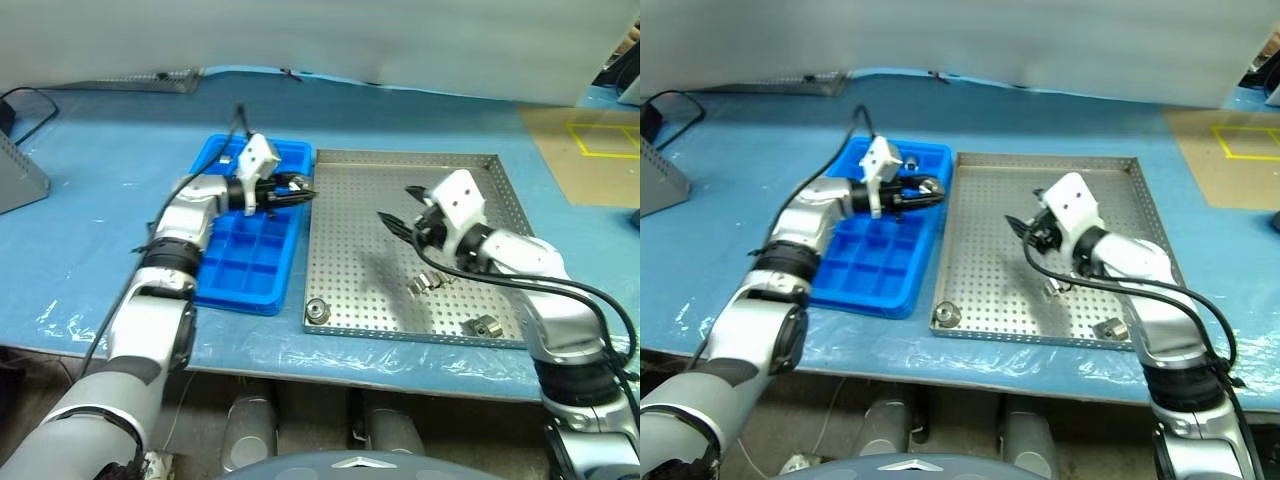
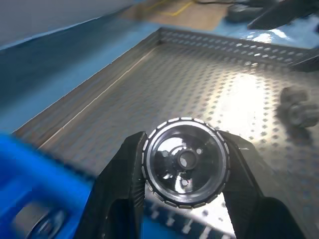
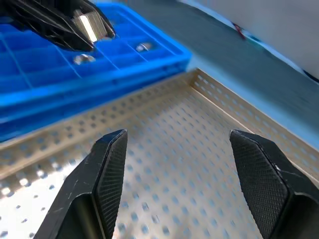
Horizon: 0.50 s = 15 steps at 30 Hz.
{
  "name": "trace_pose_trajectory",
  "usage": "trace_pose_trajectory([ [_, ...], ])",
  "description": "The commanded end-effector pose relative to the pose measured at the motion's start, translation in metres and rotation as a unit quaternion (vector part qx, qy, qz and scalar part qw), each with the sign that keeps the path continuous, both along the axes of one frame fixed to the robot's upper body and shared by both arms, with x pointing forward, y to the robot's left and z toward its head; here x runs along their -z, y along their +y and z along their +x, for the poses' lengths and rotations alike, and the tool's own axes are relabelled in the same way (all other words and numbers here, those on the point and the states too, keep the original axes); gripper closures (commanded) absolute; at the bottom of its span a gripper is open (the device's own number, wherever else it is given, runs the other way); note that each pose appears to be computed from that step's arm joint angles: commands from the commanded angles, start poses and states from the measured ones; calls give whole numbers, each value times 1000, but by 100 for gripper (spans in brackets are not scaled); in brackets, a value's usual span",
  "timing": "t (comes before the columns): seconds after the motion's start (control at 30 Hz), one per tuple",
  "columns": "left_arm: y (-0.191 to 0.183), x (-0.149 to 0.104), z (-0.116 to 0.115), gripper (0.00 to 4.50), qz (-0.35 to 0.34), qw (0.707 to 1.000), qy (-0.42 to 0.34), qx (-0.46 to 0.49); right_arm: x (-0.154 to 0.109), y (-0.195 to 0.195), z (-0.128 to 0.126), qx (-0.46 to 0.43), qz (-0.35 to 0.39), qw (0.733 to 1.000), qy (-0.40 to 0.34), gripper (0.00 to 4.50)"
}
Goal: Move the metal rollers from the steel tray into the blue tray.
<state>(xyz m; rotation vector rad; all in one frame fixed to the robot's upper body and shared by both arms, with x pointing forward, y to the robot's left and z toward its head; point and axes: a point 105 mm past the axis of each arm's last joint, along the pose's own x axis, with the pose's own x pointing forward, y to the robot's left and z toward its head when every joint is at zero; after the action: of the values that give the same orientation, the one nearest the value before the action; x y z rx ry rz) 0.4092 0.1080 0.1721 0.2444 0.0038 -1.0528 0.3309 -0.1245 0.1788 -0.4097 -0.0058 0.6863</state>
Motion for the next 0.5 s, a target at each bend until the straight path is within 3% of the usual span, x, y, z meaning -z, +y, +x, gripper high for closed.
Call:
trace_pose_trajectory([
  [0.03, 33, -11, 7, 272, -1, 995, -38, -94, -10, 24, 8, -50, 4, 998, -26, 112],
  [0.23, 50, 20, 5, 272, 23, 986, -22, -161, -10, 40, 24, -80, 5, 996, -33, 112],
  [0.5, 53, 26, 4, 272, 11, 983, -12, -185, -5, 46, 23, -97, 5, 995, -31, 112],
])
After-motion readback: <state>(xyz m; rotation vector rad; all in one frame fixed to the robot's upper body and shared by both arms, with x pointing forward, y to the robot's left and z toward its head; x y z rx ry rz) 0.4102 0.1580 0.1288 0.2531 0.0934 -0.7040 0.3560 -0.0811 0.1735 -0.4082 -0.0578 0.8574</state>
